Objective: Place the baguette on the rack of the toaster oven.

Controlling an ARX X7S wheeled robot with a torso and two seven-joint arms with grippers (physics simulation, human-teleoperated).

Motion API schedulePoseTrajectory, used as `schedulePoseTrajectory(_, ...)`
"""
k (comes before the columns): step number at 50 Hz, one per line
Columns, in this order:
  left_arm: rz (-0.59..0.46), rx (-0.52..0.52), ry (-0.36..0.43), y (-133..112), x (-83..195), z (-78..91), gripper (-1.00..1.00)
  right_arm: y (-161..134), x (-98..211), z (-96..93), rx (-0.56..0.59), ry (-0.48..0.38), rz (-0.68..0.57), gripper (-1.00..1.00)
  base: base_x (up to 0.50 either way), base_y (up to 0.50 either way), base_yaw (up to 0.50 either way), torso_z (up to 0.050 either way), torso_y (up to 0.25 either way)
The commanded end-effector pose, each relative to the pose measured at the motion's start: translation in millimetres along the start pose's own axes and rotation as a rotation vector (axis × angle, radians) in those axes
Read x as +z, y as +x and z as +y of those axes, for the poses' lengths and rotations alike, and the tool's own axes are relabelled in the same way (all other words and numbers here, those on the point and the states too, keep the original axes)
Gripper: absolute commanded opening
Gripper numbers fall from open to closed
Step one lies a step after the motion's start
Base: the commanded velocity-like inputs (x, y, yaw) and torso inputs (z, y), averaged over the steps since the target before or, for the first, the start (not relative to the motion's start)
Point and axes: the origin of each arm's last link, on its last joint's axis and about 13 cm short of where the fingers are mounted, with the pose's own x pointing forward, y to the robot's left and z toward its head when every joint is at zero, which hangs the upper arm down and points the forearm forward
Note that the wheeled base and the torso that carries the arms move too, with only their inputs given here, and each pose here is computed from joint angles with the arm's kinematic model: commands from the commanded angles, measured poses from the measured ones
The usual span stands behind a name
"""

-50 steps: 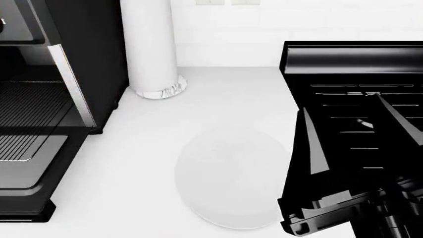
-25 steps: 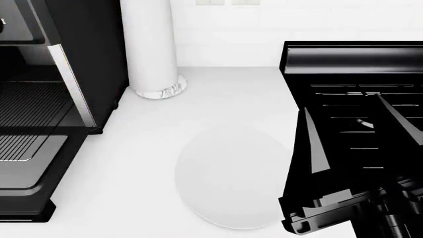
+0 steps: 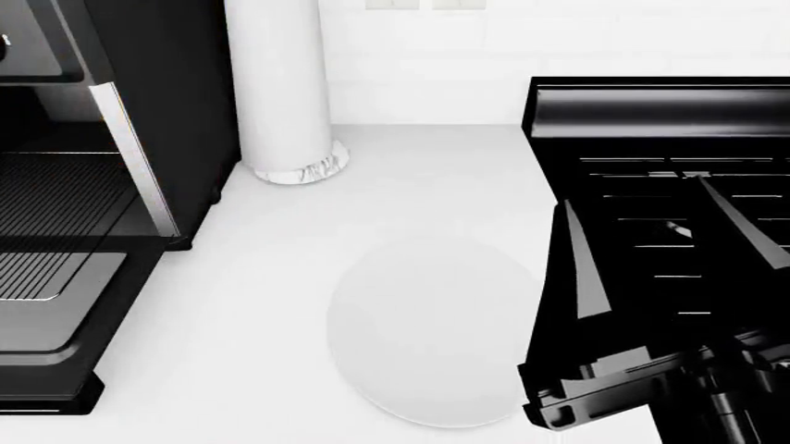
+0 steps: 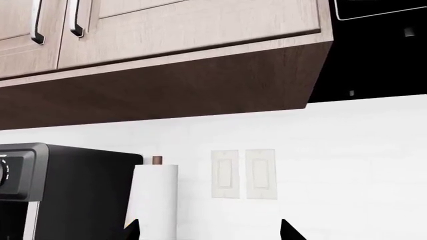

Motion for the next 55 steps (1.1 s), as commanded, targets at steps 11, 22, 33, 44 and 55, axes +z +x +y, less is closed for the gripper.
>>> schedulePoseTrajectory(11, -0.019, 0.03, -0.005, 13, -12, -9.6, -1.0, -1, -2, -1.9, -0.006, 0.004, 0.006, 1.0, 0.0, 0.0, 0.0, 0.0, 0.0)
schedulePoseTrajectory(22, -0.022, 0.045, 0.0, 16, -15, -10.5, -1.0, -1, -4, -2.3, -0.011, 0.005, 0.007, 1.0, 0.0, 0.0, 0.0, 0.0, 0.001)
schedulePoseTrajectory(33, -0.025, 0.066, 0.008, 23, -22, -8.0, -1.0, -1, -4, -3.0, -0.012, 0.006, 0.01, 1.0, 0.0, 0.0, 0.0, 0.0, 0.0)
schedulePoseTrajectory(44, -0.034, 0.083, 0.009, 29, -24, -6.3, -1.0, -1, -5, -2.9, -0.013, 0.005, 0.01, 1.0, 0.0, 0.0, 0.0, 0.0, 0.0)
schedulePoseTrajectory(55, -0.034, 0.108, 0.02, 36, -32, -3.0, -1.0, 2, -6, -2.6, -0.015, 0.004, 0.011, 1.0, 0.0, 0.0, 0.0, 0.0, 0.0)
